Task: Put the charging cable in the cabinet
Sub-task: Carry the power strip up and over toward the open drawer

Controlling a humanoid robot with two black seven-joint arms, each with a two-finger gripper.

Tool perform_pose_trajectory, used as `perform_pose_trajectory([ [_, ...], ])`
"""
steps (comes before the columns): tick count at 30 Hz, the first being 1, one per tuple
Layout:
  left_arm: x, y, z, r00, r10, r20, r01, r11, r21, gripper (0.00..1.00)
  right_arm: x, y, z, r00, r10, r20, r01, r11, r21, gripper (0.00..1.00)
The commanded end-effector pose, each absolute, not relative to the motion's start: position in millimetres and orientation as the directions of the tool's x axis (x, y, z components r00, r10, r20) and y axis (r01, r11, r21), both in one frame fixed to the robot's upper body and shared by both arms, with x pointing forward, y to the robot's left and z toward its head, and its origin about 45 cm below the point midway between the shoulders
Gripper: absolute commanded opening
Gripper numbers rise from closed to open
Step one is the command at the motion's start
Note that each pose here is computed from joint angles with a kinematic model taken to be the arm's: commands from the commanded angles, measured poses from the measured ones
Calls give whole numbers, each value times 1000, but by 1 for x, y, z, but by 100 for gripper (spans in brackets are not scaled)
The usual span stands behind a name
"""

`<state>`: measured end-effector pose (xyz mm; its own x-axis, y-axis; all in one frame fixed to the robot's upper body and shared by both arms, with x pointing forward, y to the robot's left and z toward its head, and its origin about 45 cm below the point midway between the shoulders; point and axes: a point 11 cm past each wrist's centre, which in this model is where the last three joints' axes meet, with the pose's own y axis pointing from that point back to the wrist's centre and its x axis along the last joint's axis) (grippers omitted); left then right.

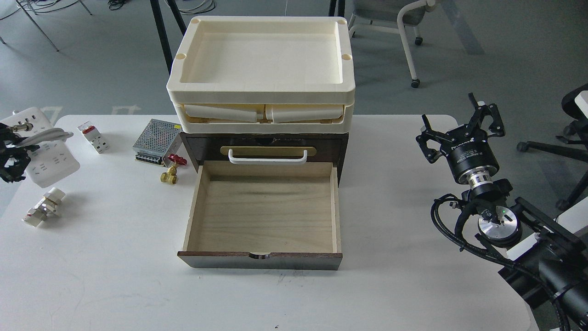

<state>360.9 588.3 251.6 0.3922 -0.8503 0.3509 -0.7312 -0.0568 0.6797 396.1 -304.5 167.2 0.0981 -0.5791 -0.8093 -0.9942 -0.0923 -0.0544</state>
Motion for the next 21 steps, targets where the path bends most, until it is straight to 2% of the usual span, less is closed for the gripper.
perform_pose_trajectory([
  [1,362,603,292,335,-856,393,-807,-45,589,6,396,-304,167,99,-579,-809,-994,-94,-55,100],
  [6,381,606,366,264,-839,475,-907,-48,419,6,397,-300,167,103,-573,-813,-994,-98,-56,100],
  [11,415,567,428,126,-834,536,-956,43,292,5,397,-300,166,101,-574,-813,-994,-99,-54,100],
  [13,428,536,439,79,-816,573,-952,109,286,5,397,-300,166,101,-574,-813,-994,-97,-55,100],
  [16,440,466,444,12,-772,636,-907,259,332,5,397,-299,167,106,-578,-809,-993,-102,-57,100],
  [21,422,359,454,-29,-739,673,-785,434,443,5,396,-299,167,107,-580,-807,-993,-103,-58,100],
])
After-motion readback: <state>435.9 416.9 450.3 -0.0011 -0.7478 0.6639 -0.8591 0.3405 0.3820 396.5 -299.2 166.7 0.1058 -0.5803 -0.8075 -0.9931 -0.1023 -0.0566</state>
